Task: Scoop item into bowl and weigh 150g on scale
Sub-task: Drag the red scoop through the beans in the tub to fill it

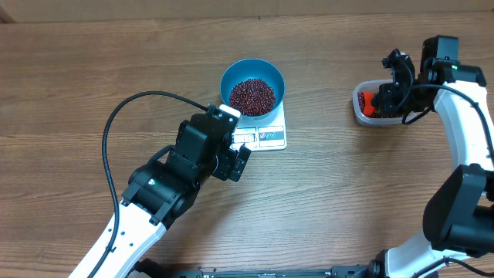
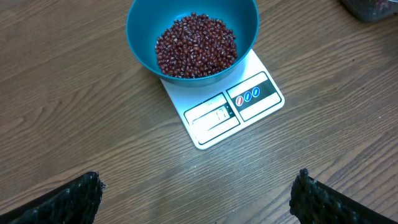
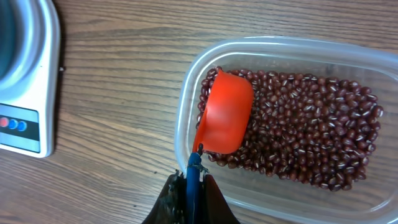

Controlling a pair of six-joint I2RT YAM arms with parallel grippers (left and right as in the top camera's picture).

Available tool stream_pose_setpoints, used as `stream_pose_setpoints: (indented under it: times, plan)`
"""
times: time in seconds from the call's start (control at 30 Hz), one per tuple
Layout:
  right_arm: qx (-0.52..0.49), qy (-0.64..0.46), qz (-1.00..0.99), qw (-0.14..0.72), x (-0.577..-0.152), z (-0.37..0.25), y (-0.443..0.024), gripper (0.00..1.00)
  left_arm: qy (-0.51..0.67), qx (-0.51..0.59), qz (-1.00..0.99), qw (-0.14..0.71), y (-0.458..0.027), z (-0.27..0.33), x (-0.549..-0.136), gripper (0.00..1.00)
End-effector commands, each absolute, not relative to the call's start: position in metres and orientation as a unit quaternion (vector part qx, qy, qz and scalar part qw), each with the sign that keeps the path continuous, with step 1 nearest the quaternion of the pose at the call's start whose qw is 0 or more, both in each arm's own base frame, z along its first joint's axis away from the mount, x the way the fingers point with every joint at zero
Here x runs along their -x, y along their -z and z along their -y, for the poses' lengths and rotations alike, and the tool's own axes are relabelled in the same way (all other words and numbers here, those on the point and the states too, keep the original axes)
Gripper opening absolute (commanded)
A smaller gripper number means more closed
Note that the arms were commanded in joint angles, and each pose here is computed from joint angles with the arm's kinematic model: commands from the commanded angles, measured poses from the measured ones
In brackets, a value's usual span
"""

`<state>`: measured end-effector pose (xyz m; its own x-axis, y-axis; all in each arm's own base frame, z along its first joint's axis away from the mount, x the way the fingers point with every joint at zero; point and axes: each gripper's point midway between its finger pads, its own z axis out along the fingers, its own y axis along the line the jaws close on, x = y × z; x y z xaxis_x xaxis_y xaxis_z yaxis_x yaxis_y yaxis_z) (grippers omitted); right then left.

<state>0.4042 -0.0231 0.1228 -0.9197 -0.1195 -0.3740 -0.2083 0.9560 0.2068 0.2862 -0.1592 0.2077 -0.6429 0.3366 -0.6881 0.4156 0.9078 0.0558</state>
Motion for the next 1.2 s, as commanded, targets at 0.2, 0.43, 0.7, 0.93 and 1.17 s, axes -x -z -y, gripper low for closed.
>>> stream_pose_setpoints:
  times: [0.2, 0.43, 0.7, 0.93, 1.17]
  plan:
    - [0.058, -0.226, -0.955, 0.186, -0.402, 0.016, -0.113, 0.04, 0.049, -0.204, -0.906, 0.368, -0.207, 0.157, -0.288, 0.99]
    - [0.036, -0.250, -0.954, 0.161, -0.398, 0.021, -0.094, 0.04, 0.049, -0.204, -0.906, 0.368, -0.207, 0.157, -0.288, 1.00]
    - [0.024, -0.247, -0.954, 0.167, -0.398, 0.032, -0.094, 0.04, 0.049, -0.204, -0.906, 0.368, -0.207, 0.157, -0.288, 0.99]
    - [0.008, -0.253, -0.951, 0.176, -0.398, 0.044, -0.096, 0.04, 0.049, -0.204, -0.906, 0.368, -0.207, 0.157, -0.288, 0.99]
    - [-0.009, -0.254, -0.952, 0.172, -0.400, 0.057, -0.082, 0.04, 0.049, -0.204, -0.906, 0.368, -0.207, 0.157, -0.288, 1.00]
